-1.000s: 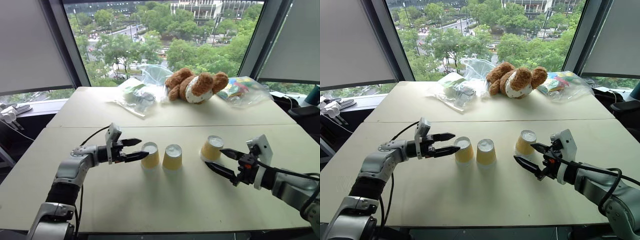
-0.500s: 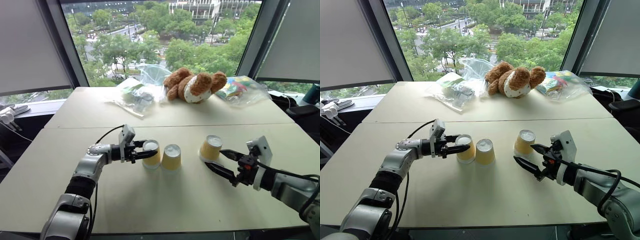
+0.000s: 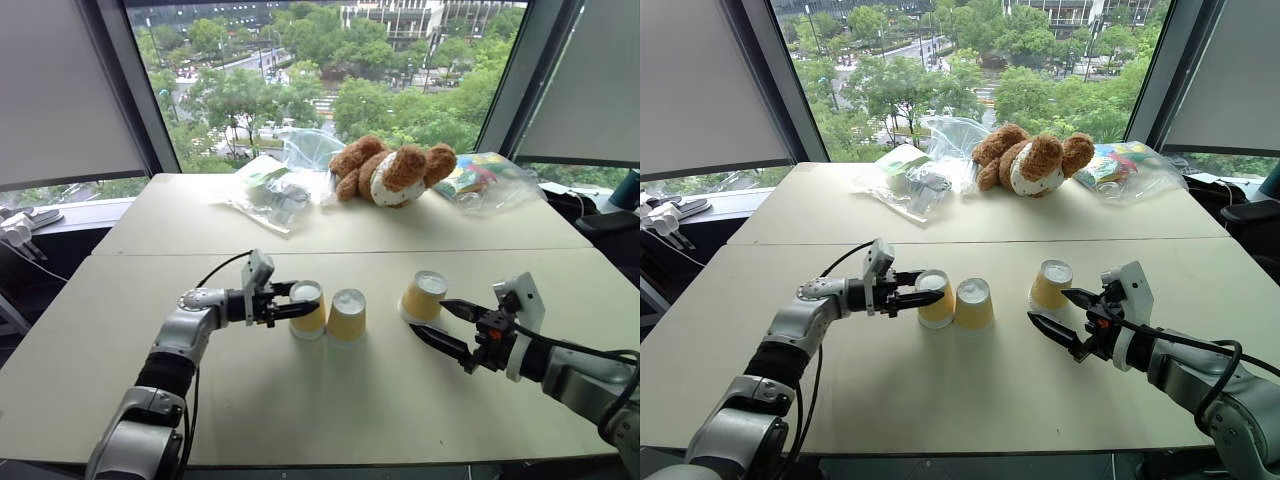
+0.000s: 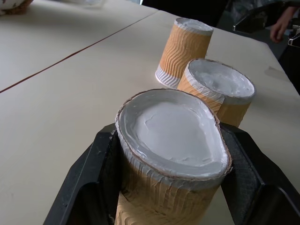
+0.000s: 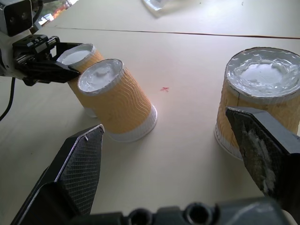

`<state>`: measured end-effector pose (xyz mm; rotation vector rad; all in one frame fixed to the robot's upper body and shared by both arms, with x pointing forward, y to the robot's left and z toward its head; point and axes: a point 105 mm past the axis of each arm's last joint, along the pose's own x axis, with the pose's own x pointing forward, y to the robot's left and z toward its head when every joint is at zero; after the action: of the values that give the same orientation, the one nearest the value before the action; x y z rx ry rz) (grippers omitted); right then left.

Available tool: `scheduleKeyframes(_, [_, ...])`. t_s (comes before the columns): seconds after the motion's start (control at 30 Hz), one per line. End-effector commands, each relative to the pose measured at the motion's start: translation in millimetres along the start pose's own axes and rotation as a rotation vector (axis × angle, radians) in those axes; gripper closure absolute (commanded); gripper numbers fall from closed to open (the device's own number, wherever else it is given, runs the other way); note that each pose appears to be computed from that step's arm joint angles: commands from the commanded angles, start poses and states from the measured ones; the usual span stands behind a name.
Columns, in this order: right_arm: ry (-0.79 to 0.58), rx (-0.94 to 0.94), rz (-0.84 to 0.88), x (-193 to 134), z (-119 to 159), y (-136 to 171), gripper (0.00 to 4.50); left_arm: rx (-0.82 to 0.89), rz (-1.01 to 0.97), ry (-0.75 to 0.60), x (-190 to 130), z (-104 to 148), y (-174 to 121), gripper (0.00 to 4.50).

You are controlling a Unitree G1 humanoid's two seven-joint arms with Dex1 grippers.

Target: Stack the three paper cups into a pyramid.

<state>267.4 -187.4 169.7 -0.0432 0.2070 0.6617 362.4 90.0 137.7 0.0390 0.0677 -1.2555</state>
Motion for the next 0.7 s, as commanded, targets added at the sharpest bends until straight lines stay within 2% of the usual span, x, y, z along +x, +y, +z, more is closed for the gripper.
scheduleKeyframes(0.03, [-0.052, -0.044, -0.023, -4.6, 13.7, -1.8, 0.0, 0.035, -0.016, -0.015, 0.1, 6.3, -2.4, 0.42])
scheduleKeyframes(0.07, [-0.054, -0.047, -0.028, -5.0, 14.3, -2.6, 0.0, 0.035, -0.016, -0.016, -1.2, 7.0, -2.6, 0.06])
scheduleKeyframes(0.27, [-0.079, -0.08, -0.112, -7.4, 21.3, -20.2, 0.0, 0.025, 0.016, -0.001, -22.6, 12.6, -0.5, 0.06])
scheduleKeyframes(0.37, [-0.073, -0.114, -0.175, -6.7, 22.1, -38.0, 0.0, 0.026, 0.047, 0.02, -45.7, 22.6, -1.0, 0.06])
scheduleKeyframes(0.53, [-0.083, -0.095, -0.195, 6.5, 16.7, -54.8, 0.0, -0.008, 0.037, 0.061, -75.0, 39.5, -16.8, 0.06])
scheduleKeyframes(0.7, [-0.124, -0.048, -0.153, 22.7, 19.4, -58.7, 0.0, -0.037, 0.031, 0.093, -90.9, 47.5, -35.8, 0.06])
